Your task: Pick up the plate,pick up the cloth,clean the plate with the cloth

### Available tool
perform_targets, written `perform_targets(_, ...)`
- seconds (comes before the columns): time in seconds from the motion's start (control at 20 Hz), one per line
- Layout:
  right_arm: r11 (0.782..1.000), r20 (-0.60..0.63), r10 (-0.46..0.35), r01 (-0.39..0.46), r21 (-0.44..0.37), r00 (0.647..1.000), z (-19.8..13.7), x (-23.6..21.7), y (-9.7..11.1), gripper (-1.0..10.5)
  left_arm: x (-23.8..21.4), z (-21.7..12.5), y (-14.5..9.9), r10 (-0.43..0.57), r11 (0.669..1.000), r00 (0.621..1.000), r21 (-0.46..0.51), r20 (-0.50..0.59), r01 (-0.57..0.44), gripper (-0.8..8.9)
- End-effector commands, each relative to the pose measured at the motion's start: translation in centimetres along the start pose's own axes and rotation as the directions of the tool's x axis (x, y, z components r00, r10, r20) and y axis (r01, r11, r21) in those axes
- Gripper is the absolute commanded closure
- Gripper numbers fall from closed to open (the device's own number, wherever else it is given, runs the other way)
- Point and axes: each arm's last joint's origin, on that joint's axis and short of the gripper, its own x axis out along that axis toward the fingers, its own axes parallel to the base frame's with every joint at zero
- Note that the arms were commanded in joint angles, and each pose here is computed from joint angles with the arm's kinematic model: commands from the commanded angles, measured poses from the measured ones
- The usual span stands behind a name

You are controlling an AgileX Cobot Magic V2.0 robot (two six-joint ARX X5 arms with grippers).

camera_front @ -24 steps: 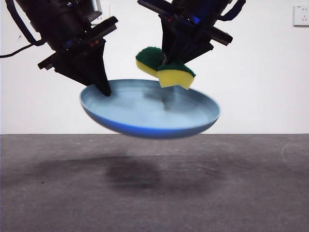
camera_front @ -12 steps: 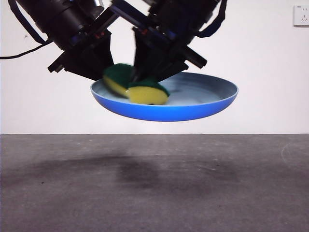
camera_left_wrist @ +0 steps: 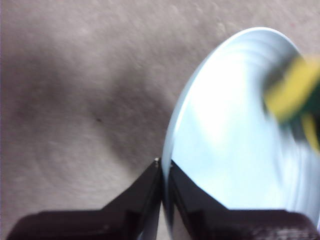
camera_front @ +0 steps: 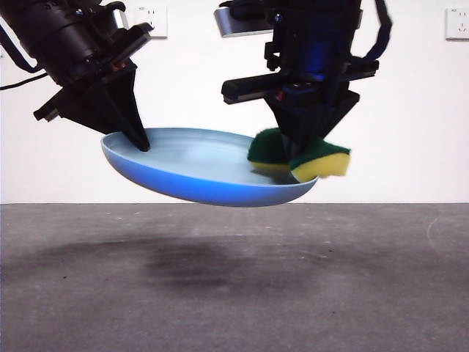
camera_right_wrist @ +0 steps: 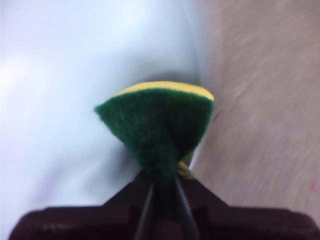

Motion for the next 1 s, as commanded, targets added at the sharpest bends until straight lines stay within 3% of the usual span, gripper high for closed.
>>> perform_targets(0.05, 0.997, 0.086, 0.060, -0.064, 0.051, 0.995, 1.0, 0.7, 0.0, 9.6, 0.0, 0.0, -0.3, -0.079, 0.997, 0.997, 0.019, -0.006, 0.079, 8.21)
perform_targets(0.2, 0.973, 0.210, 0.198, -0.218, 0.073, 0.957, 2.3, 0.5, 0.1, 9.6, 0.0, 0.1, -0.5, -0.128, 0.991, 0.992, 0.026, 0.002, 0.128, 8.21)
perform_targets(0.4, 0.909, 0.305, 0.389, -0.417, 0.028, 0.869, 3.3, 0.0, 1.0, 9.6, 0.0, 0.2, -0.5, -0.139, 0.990, 0.990, 0.030, 0.011, 0.139, 8.21)
perform_targets(0.55, 0.852, 0.275, 0.510, -0.524, -0.028, 0.815, 3.0, -0.6, 2.5, 9.6, 0.0, 0.3, -0.4, -0.136, 0.990, 0.990, 0.032, 0.022, 0.136, 8.21)
perform_targets(0.65, 0.825, 0.206, 0.561, -0.562, -0.058, 0.802, 2.3, -1.0, 3.6, 9.6, -0.1, 0.4, -0.3, -0.134, 0.991, 0.990, 0.027, 0.038, 0.133, 8.21)
perform_targets(0.85, 0.833, -0.003, 0.548, -0.546, -0.095, 0.837, 0.1, -1.0, 4.1, 9.6, -0.2, 0.6, 0.1, -0.129, 0.992, 0.990, 0.008, 0.055, 0.129, 8.21)
perform_targets(0.9, 0.848, -0.046, 0.519, -0.521, -0.100, 0.854, -0.3, -0.9, 4.0, 9.6, -0.3, 0.6, 0.1, -0.128, 0.992, 0.990, 0.006, 0.054, 0.128, 8.21)
perform_targets(1.0, 0.913, -0.089, 0.385, -0.393, -0.107, 0.919, -0.9, -0.7, 3.5, 9.6, -0.2, 0.5, 0.1, -0.127, 0.992, 0.991, 0.000, 0.042, 0.127, 8.21)
